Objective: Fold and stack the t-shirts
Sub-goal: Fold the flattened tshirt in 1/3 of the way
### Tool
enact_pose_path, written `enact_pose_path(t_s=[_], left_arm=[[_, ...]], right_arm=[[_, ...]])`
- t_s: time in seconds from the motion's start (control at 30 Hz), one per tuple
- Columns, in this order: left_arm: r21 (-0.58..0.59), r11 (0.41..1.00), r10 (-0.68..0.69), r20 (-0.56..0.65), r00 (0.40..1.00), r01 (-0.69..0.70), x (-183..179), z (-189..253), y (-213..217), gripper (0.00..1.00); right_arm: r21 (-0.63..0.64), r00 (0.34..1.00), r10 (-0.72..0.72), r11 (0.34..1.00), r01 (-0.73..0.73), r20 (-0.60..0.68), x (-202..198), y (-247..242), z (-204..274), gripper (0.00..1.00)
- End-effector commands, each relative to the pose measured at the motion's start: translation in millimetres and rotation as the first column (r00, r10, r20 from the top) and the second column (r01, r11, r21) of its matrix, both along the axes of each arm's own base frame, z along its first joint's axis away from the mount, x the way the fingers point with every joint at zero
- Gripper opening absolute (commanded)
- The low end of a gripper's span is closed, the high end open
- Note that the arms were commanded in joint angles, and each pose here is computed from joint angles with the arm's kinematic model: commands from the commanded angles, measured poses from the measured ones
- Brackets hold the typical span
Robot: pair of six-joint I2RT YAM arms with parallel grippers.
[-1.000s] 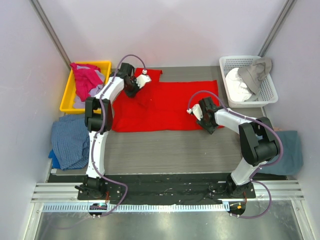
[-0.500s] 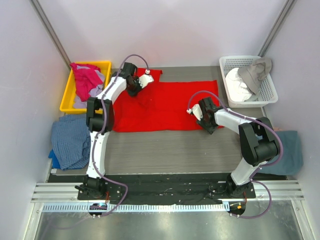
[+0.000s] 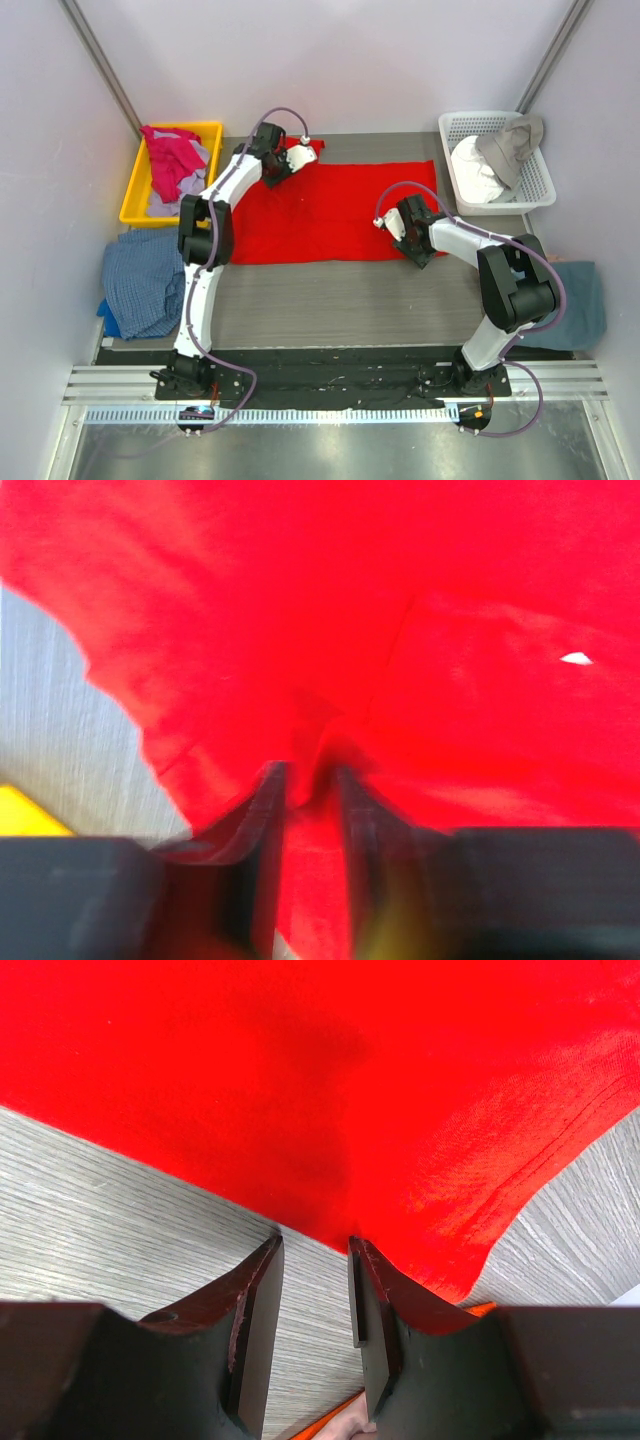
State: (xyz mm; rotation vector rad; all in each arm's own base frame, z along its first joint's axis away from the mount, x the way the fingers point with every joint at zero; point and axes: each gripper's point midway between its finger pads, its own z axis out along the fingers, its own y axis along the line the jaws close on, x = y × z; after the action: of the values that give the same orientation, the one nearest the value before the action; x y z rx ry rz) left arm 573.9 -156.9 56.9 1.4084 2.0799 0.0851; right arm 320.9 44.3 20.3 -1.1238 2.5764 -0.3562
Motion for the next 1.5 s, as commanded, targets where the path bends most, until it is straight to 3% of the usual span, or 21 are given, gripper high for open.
enact_pose_path(t_s=[0.0,0.07,0.27,0.8,1.07,1.2,1.47], left_arm=[[0.011,0.997,0.070,0.158,0.985,-0.072,27,38,10,0.42],[0.000,0.995,0.098,0.188,0.977,-0.099,31,37,12,0.55],[-0.021,0.983,0.180,0.258,0.949,-0.181,33,50,22,0.71],[-0.089,0.978,0.208,0.267,0.941,-0.190,-43,94,38,0.77],[-0.097,0.981,0.177,0.117,0.977,-0.166,-110,56,37,0.80],[-0.101,0.980,0.177,0.081,0.981,-0.169,-130,47,37,0.80],[-0.079,0.982,0.176,0.034,0.984,-0.173,-145,27,38,0.81]], right_arm=[[0.016,0.998,-0.013,1.000,0.014,-0.066,-19,1,-18,0.41],[0.016,0.998,-0.013,1.000,0.014,-0.066,-19,1,-18,0.41],[0.017,0.998,-0.017,1.000,0.018,-0.058,-18,1,-15,0.41],[-0.002,0.999,-0.028,1.000,0.028,0.043,2,0,7,0.41],[0.050,0.955,-0.069,0.997,0.057,0.288,39,3,62,0.45],[0.071,0.908,-0.102,0.994,0.080,0.406,58,3,85,0.55],[0.017,0.908,-0.089,0.996,0.090,0.408,74,-2,56,0.58]])
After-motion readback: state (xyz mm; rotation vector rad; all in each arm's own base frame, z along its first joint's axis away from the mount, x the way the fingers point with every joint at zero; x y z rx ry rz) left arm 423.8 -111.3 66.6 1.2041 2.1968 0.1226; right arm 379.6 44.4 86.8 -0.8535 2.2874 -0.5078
